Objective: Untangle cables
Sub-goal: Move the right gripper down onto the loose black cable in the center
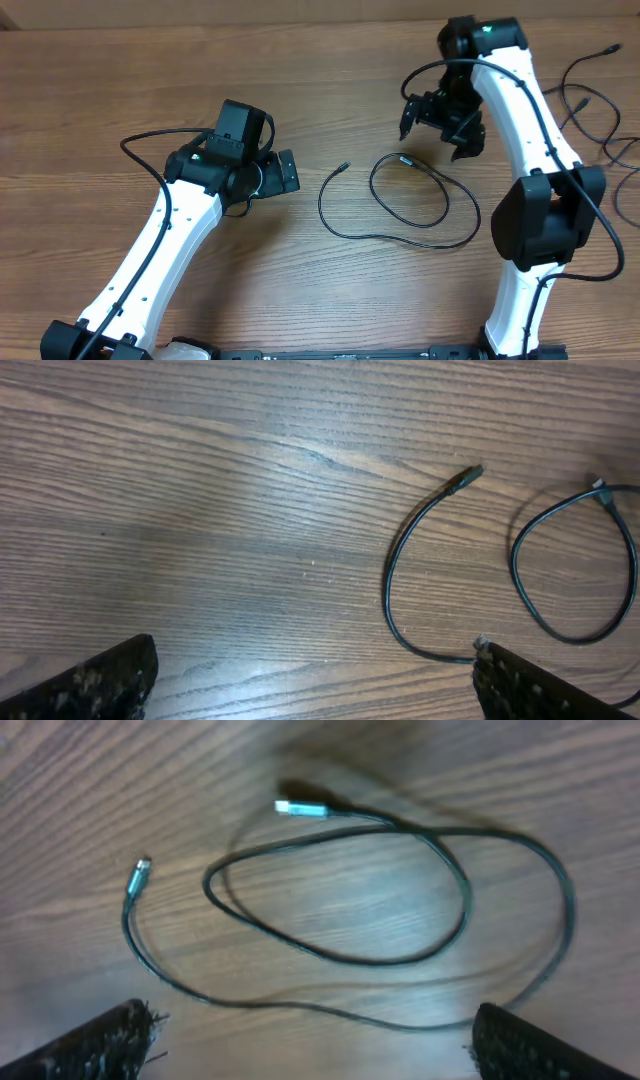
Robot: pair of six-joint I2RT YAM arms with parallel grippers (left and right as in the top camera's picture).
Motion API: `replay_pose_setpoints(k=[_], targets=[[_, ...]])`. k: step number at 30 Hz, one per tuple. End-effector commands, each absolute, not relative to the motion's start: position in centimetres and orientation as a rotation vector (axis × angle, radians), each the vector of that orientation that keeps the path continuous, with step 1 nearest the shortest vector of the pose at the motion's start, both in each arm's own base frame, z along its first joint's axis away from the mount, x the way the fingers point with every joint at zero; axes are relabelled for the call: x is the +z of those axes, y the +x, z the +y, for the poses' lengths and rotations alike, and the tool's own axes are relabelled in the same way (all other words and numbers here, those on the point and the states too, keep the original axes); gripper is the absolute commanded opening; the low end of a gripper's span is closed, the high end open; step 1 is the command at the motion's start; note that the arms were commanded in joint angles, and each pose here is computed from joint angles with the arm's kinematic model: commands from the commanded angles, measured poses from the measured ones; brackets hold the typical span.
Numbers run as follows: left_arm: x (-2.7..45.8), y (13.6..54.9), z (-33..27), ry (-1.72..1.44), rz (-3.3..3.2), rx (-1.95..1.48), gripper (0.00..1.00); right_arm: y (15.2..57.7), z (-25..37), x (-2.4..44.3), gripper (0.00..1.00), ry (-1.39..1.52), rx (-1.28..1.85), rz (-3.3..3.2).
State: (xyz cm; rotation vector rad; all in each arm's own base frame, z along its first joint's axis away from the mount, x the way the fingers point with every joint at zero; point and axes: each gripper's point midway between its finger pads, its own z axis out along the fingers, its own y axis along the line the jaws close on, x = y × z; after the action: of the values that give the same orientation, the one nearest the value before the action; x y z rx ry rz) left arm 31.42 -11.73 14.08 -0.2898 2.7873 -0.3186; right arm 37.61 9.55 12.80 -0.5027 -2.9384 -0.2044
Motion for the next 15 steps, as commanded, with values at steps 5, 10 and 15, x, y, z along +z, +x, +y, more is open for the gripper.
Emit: replay_pose_setpoints(k=[5,10,15], targets=[[14.7,31.7,-11.8,-0.251,2.766,-0.311,1.00,38.4,12.7,9.8,1.00,-0.647,-0.184,-2.969],[14.7,31.7,-11.8,-0.251,2.766,-0.311,1.00,38.1,14.5,5.8,1.00,-0.727,-0.190,-2.959],[14.7,31.7,-11.8,-0.251,2.766,-0.311,1.00,38.2,15.2,3.0,1.00,-0.710,-0.217,-2.992]])
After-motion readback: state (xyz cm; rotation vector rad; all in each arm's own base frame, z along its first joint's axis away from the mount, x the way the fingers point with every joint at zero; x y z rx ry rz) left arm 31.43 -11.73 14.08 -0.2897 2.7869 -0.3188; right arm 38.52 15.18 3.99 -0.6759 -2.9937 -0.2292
